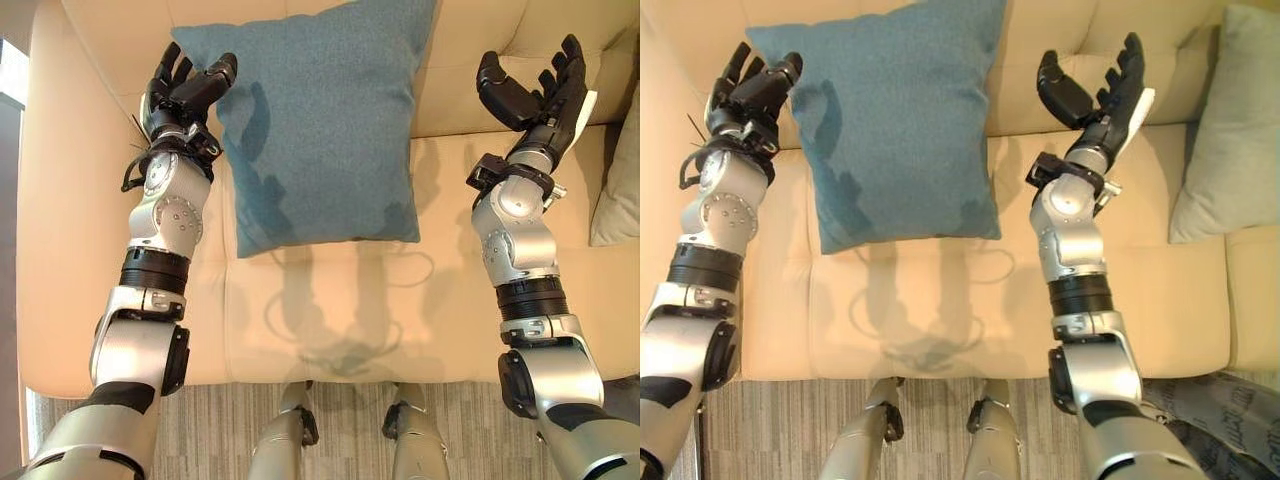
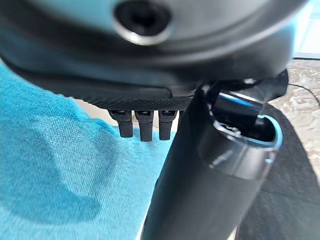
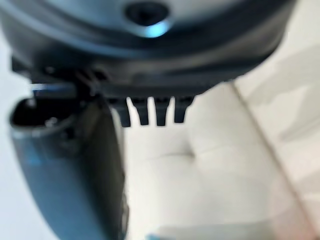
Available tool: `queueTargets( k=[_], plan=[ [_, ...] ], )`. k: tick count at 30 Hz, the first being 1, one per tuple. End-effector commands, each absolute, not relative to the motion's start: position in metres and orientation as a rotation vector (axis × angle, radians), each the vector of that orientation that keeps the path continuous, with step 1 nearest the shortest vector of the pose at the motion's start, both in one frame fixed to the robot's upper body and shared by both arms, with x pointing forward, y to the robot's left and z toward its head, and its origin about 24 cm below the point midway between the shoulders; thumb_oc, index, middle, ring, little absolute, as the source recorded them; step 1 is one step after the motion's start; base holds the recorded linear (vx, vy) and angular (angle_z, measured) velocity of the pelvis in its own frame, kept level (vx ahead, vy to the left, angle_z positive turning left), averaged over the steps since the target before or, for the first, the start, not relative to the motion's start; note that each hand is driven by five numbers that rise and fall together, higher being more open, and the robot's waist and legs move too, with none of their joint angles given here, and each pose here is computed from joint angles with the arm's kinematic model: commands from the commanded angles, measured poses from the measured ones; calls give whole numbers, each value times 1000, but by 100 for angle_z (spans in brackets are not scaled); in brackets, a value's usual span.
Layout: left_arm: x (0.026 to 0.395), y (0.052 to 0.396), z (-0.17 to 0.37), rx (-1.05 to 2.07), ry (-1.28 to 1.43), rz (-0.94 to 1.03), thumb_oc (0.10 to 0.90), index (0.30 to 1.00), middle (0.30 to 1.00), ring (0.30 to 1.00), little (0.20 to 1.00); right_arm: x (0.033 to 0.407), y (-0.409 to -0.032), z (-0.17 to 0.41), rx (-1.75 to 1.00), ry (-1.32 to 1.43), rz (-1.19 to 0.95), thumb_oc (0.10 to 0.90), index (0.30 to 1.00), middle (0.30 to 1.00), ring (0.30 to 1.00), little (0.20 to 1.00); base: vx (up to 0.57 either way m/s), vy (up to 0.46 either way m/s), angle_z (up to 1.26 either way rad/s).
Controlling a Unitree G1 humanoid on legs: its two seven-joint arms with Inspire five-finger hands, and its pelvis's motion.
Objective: Pick up all the scattered cushions and arrange them neatly on the sofa.
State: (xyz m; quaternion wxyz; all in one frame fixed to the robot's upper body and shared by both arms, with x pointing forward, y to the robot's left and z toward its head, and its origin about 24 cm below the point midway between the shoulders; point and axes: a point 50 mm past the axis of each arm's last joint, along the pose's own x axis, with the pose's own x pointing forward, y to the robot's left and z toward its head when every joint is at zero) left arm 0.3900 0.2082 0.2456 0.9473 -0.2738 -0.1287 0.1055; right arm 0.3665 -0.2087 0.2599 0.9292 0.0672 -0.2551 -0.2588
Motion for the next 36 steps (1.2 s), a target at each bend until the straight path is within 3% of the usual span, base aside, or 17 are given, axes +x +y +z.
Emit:
queueTargets(
  k=[1, 7, 11, 17, 22, 28, 36],
  plan=[
    [375, 233, 245, -509, -385, 287, 800, 900, 900, 900, 900, 343, -212, 288, 158, -729, -480, 800, 900, 900, 900, 900, 66, -59, -1],
    [324, 243, 105, -540, -110, 425, 800, 900, 900, 900, 900, 311, -249, 162, 97, -362, -564, 800, 900, 900, 900, 900, 59, -46, 2],
    [252, 228, -10, -661, 230, 549, 800, 900, 900, 900, 900, 249, -259, 49, 72, 12, -619, 800, 900, 900, 900, 900, 55, 4, 5],
    [180, 224, -79, -610, 515, 683, 800, 900, 900, 900, 900, 195, -259, -10, 122, 209, -659, 800, 900, 900, 900, 900, 62, 80, 3],
    [139, 218, -118, -466, 754, 666, 800, 900, 900, 900, 900, 173, -257, -32, 180, 271, -699, 800, 900, 900, 900, 900, -20, 160, 5],
    [115, 204, -143, -461, 944, 694, 800, 900, 900, 900, 900, 184, -238, -43, 285, 291, -687, 800, 900, 900, 900, 900, -186, 66, -27],
    [77, 182, -169, -371, 1202, 529, 800, 900, 900, 900, 900, 189, -213, -62, 274, 378, -602, 800, 900, 900, 900, 900, -171, 19, -38]
  ],
)
